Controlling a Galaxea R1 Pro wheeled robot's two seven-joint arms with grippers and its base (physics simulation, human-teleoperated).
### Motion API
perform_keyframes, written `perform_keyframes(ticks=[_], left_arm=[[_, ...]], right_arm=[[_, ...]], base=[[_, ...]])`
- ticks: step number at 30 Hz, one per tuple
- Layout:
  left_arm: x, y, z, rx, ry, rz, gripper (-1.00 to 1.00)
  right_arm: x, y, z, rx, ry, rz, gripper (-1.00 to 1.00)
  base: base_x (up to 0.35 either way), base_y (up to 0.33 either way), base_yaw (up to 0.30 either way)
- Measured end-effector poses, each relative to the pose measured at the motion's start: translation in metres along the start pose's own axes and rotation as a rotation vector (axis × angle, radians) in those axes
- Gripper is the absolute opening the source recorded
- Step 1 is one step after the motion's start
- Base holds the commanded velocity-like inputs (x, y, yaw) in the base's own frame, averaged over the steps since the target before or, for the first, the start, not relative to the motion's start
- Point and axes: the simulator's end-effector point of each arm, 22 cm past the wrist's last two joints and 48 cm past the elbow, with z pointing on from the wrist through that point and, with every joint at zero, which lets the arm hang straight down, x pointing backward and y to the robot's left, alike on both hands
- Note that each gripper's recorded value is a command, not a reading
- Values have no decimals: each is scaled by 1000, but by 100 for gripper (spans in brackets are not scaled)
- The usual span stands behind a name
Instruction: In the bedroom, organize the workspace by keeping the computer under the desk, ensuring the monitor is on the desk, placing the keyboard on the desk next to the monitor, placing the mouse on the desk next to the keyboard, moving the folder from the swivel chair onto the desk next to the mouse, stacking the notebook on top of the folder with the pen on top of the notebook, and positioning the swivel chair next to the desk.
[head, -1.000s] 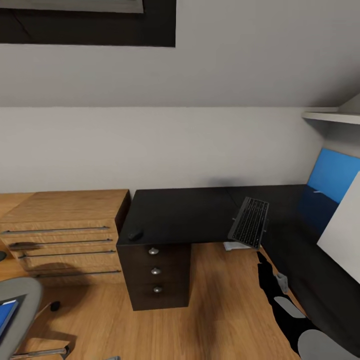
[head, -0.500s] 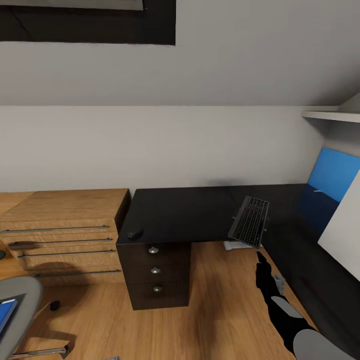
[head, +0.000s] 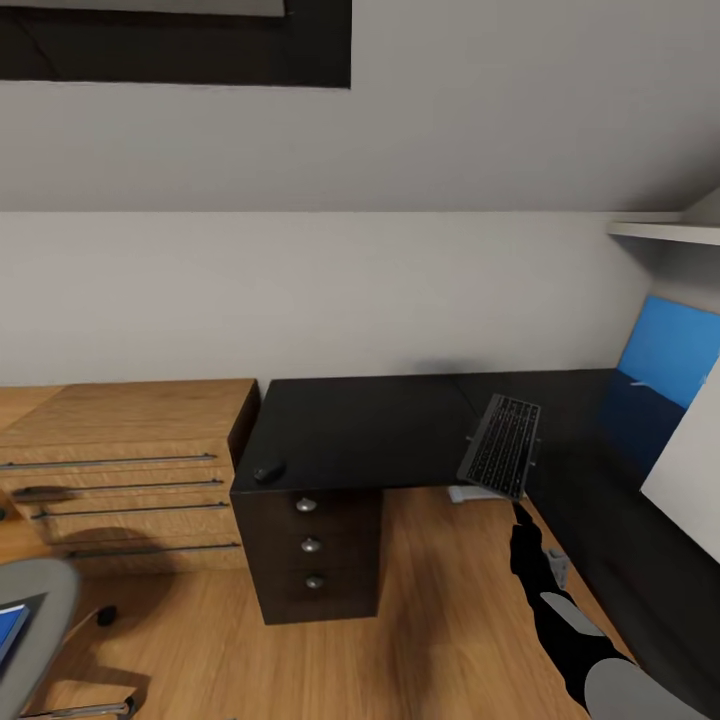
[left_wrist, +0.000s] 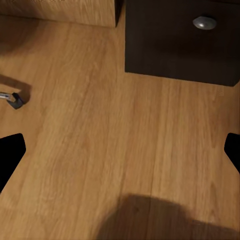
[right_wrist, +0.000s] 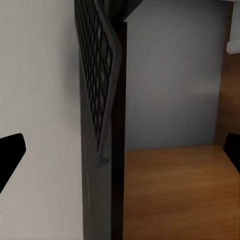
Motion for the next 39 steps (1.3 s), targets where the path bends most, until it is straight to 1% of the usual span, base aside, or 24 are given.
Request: perform_keyframes(ticks=[5,9,19,31,39], left_arm=[[1,0,0,1,1,1,100],[1,0,0,1,4,2,100],[1,0,0,1,5,1,100],[13,-3,14,4,-1,-1,100],[14,-1,14,0,-1,1,100]], right_arm=[[0,0,0,1,-1,-1,100],[-1,-1,0,1,-2,-1,100],[-1,-1,0,1,-3,-4,100],[1,-19,5,-4,1,-13,100],[2,-19,5,-3,5,-8,100]], base=[[280,0,0],[126,0,0],[22,0,0],[0,0,0],[0,0,0]])
